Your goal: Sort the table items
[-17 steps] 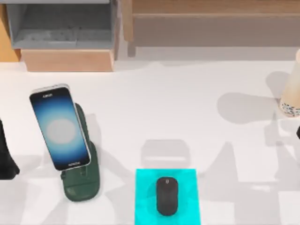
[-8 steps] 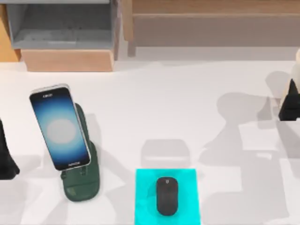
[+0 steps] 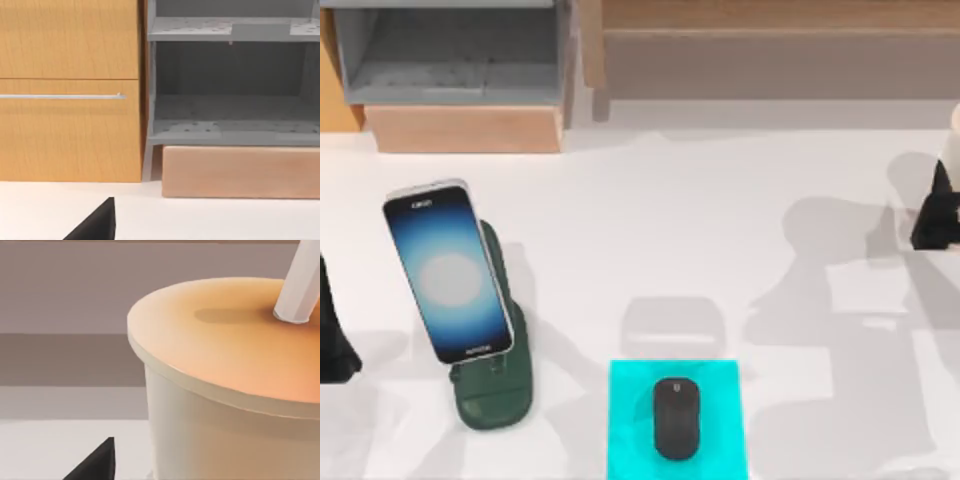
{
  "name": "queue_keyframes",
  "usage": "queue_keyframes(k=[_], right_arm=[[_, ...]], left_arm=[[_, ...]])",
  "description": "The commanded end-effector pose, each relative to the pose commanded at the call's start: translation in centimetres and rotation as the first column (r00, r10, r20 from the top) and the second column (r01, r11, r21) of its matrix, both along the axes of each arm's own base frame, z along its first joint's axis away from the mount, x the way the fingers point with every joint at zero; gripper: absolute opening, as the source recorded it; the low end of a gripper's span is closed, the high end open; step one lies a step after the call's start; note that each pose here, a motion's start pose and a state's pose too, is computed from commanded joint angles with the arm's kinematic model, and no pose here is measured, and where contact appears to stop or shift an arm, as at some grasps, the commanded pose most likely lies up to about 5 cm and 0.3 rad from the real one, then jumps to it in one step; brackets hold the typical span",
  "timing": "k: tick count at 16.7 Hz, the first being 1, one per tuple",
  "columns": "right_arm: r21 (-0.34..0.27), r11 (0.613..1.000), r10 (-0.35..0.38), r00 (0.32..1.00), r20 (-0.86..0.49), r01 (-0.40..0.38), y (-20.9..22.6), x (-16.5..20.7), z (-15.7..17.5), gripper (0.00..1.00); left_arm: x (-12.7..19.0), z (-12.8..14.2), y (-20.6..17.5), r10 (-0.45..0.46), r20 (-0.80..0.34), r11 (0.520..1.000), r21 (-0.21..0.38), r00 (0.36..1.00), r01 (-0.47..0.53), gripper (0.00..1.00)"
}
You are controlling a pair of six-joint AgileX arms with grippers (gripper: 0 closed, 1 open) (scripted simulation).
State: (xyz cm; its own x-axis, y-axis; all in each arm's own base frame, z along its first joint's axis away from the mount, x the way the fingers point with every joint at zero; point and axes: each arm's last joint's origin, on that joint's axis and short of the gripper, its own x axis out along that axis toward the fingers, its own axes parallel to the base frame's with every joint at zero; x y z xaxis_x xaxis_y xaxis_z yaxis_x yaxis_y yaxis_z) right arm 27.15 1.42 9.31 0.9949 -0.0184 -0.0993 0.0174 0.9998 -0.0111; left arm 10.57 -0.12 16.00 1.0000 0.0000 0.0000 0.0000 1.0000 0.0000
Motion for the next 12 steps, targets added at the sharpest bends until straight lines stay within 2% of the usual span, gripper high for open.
queue_keyframes(k=[5, 9, 12], right_arm=[[0.0, 1.0, 0.001, 1.0, 0.001, -0.001, 0.0, 2.4, -0.3, 1.0], [0.0, 1.0, 0.001, 1.0, 0.001, -0.001, 0.0, 2.7, -0.3, 1.0], [0.0, 1.0, 0.001, 1.0, 0.001, -0.001, 0.0, 2.7, -0.3, 0.77]], left_arm=[[0.0, 0.0, 0.0, 0.0, 0.0, 1.0, 0.0, 1.0, 0.0, 1.0], [0.0, 0.0, 0.0, 0.0, 0.0, 1.0, 0.0, 1.0, 0.0, 1.0], [0.0, 0.0, 0.0, 0.0, 0.0, 1.0, 0.0, 1.0, 0.0, 1.0]])
